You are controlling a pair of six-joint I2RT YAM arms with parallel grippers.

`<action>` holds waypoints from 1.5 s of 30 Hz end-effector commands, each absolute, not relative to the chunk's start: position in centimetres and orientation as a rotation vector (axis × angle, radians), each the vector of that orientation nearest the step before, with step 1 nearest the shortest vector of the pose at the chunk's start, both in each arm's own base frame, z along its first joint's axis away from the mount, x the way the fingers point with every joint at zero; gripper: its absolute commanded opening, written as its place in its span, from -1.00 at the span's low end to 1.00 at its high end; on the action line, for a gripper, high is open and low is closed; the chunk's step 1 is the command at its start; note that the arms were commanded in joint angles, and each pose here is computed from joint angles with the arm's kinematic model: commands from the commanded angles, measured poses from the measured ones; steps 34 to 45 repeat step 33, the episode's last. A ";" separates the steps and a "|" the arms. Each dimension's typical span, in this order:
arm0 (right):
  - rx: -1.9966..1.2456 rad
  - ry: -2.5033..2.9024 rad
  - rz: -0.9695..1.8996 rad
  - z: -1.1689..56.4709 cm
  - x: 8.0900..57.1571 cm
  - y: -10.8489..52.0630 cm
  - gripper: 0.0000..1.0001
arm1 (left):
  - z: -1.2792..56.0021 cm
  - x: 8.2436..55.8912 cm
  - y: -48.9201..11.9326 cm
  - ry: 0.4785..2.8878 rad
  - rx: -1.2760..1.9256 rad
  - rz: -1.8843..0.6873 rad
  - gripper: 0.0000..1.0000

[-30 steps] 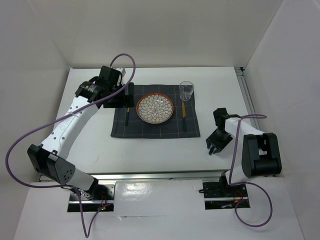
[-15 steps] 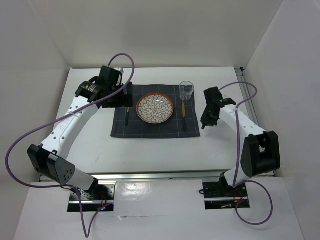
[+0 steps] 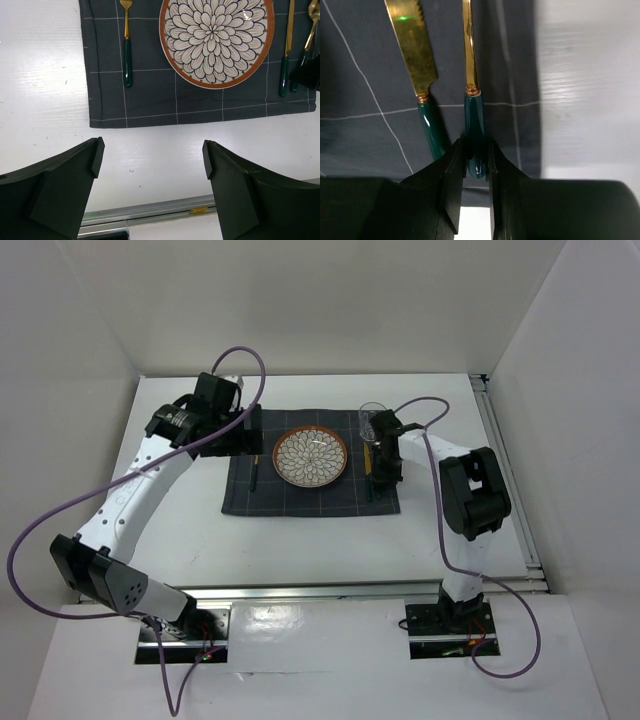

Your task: Set the dinner table for one person

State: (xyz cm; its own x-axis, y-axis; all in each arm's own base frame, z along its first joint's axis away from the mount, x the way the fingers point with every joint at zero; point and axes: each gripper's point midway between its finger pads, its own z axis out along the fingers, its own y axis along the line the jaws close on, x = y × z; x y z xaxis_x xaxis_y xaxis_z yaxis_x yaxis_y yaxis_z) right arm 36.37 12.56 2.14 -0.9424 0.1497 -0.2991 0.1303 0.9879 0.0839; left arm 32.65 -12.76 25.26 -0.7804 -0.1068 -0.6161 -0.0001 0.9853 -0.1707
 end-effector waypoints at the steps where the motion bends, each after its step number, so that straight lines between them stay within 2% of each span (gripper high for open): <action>1: 0.165 2.764 0.121 3.2 38.4 13.7 -0.54 | 26.5 32.2 -12.0 2.417 -0.097 -0.204 0.99; 4: 0.165 2.764 0.121 3.2 38.4 13.7 -0.33 | 26.3 32.0 -12.1 2.428 -0.081 -0.206 0.99; 5: 0.165 2.764 0.121 3.2 38.4 13.7 -0.13 | 26.3 32.0 -12.1 2.428 -0.081 -0.206 0.99; 9: 0.180 2.755 0.110 4.2 38.3 13.5 -0.07 | 26.0 32.1 -12.3 2.439 -0.076 -0.213 0.99; 11: 0.199 2.708 0.099 6.2 39.0 13.2 -0.07 | 26.4 32.2 -12.3 2.429 -0.066 -0.213 0.99; 15: 0.222 2.622 0.038 11.2 39.3 11.9 0.08 | 27.3 32.4 -12.4 2.406 -0.067 -0.224 0.99; 16: 0.240 2.590 0.034 12.7 39.5 11.7 0.17 | 27.6 32.3 -12.4 2.402 -0.067 -0.225 0.99; 17: 0.272 2.573 0.022 13.5 39.3 11.0 0.38 | 27.6 32.3 -12.3 2.402 -0.056 -0.221 0.99; 20: 0.429 2.436 -0.035 17.8 38.5 7.6 0.85 | 28.4 32.5 -12.4 2.382 -0.057 -0.230 0.99; 22: 0.584 2.284 -0.120 21.1 37.3 3.9 1.00 | 28.9 32.7 -12.1 2.369 -0.069 -0.231 0.99; 23: 0.651 2.272 -0.172 20.1 35.9 2.4 1.00 | 28.9 32.7 -12.1 2.369 -0.069 -0.231 0.99; 25: 0.790 2.149 -0.199 21.8 33.8 -0.9 1.00 | 29.5 33.0 -12.1 2.339 -0.085 -0.237 0.99; 32: 0.938 2.046 -0.183 21.3 28.4 -3.9 1.00 | 30.7 33.9 -12.9 2.300 -0.075 -0.303 0.99; 45: 0.947 2.034 -0.182 21.5 28.3 -4.2 1.00 | 30.4 34.1 -13.0 2.310 -0.064 -0.295 0.99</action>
